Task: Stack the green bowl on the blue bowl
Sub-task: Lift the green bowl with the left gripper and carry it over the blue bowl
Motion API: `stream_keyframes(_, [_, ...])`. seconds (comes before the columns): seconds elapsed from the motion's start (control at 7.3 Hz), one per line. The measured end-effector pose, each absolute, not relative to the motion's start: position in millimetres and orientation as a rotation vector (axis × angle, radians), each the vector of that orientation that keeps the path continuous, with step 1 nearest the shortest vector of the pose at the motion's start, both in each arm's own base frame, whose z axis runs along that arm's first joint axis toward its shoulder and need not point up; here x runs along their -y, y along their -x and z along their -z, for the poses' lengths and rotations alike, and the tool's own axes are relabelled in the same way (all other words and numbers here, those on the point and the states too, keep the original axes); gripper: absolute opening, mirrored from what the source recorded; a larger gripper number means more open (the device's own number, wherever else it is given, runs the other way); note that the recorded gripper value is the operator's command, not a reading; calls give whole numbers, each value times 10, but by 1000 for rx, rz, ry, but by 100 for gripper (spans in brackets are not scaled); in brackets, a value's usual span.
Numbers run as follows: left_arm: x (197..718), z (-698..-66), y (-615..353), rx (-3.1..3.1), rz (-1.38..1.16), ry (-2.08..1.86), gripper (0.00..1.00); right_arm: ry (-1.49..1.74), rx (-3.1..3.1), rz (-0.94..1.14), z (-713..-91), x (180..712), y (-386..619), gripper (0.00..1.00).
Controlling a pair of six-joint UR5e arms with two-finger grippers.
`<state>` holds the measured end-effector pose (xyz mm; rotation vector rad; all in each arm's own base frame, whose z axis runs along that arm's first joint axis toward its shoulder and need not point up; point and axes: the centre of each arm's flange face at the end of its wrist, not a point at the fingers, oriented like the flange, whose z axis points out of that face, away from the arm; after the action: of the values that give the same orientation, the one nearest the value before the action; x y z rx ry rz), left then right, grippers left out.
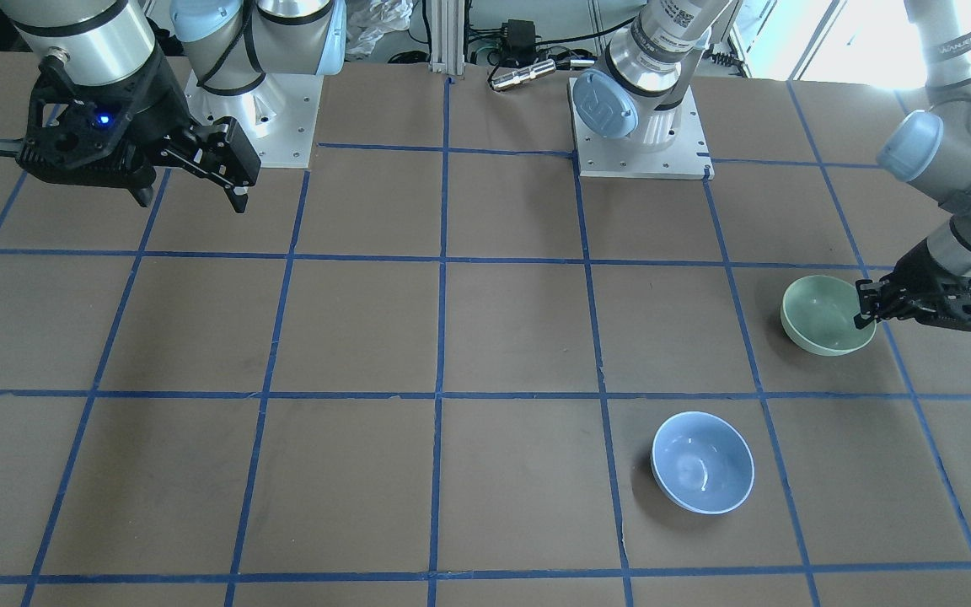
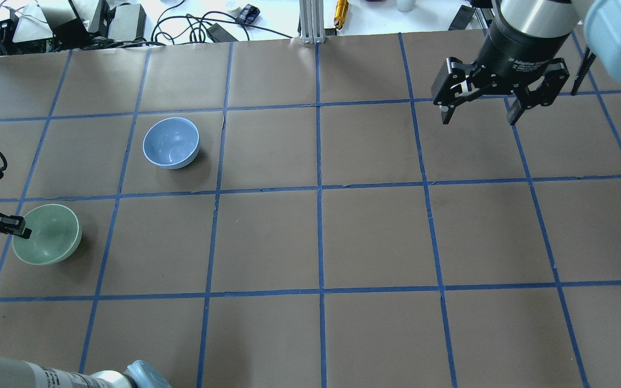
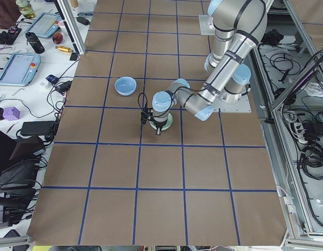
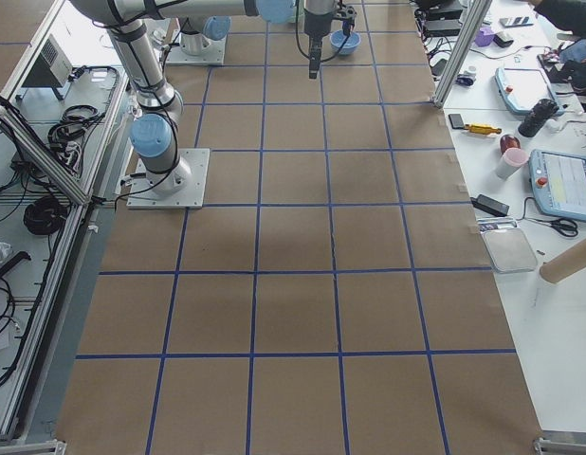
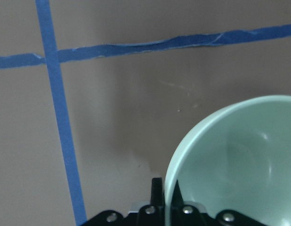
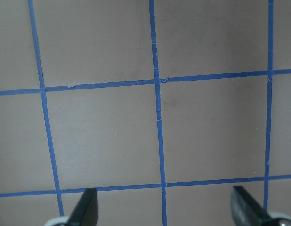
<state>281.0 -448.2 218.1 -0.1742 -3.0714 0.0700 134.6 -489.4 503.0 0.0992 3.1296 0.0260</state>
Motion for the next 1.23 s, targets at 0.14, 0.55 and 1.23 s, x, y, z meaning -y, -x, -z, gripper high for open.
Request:
stream_keyframes(0.14, [4549, -2339, -2776, 3053, -97, 168, 4, -99, -3130, -26, -5030, 4895, -1346, 100])
stream_keyframes(0.55, [5093, -3173, -2443, 3004, -57, 164, 4, -99, -3130, -26, -5030, 4894, -1346, 100])
stream_keyframes(1.23, [5855, -3519, -880, 3027, -35, 129, 4, -99, -3130, -26, -5029, 4895, -1346, 100])
